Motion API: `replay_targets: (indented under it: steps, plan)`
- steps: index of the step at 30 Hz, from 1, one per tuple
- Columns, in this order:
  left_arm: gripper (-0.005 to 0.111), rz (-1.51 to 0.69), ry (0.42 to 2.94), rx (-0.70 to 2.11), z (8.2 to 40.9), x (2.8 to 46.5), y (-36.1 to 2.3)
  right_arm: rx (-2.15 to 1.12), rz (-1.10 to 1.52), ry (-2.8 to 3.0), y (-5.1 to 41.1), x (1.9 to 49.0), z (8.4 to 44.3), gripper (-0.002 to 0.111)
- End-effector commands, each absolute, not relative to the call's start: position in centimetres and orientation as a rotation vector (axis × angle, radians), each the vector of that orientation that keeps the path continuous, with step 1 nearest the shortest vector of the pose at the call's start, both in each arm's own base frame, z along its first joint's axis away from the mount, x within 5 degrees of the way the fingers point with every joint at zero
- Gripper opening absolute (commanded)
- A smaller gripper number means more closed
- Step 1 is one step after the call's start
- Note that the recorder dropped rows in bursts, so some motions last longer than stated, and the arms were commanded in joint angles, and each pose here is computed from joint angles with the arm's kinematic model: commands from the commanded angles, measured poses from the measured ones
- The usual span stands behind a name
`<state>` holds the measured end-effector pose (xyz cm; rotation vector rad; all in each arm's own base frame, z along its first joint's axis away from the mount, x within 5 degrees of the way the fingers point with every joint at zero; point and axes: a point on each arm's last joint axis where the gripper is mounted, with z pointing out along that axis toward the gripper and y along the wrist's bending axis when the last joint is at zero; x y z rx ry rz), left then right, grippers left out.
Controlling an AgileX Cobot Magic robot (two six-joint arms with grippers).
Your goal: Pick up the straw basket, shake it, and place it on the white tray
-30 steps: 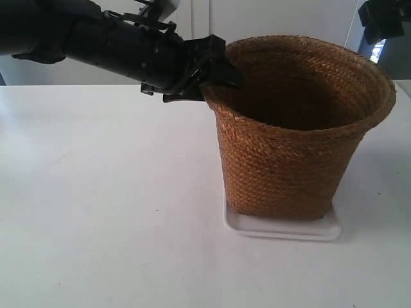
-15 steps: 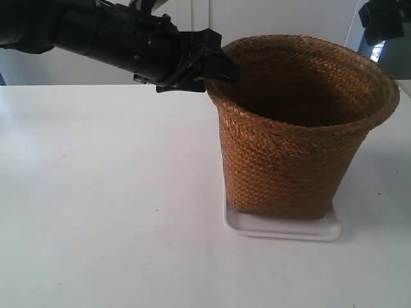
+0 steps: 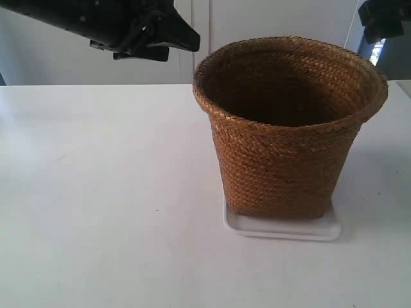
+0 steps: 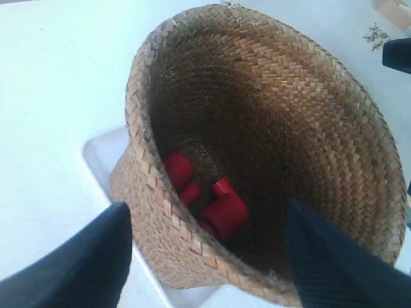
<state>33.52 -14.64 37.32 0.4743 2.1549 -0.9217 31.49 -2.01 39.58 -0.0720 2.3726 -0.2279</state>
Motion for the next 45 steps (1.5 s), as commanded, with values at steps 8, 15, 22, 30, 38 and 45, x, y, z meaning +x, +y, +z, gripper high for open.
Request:
replay_targets:
  steps: [8,15,22,30,38,45]
  plan:
    - [0.008,-0.699,2.056,0.759,43.8,25.9,-10.9,-0.034,-0.088,2.196,-1.0,25.3,44.9,0.041]
    - [0.000,-0.588,1.895,0.747,45.5,21.0,-9.4,-0.083,-0.040,1.956,-0.2,17.9,44.7,0.000]
    - [0.000,-0.439,1.636,0.513,45.3,14.4,-6.6,-0.070,-0.073,1.683,0.0,8.6,41.0,0.000]
    - [0.000,-0.530,1.769,0.366,39.5,13.7,-6.1,-0.052,-0.040,1.770,0.2,4.4,34.7,0.000]
    - [0.000,-0.541,1.791,0.392,39.3,13.5,-6.3,-0.063,-0.033,1.865,0.3,2.4,33.5,0.000]
    - [0.000,-0.540,1.789,0.390,39.3,13.5,-6.3,-0.063,-0.033,1.863,0.3,2.4,33.5,0.000]
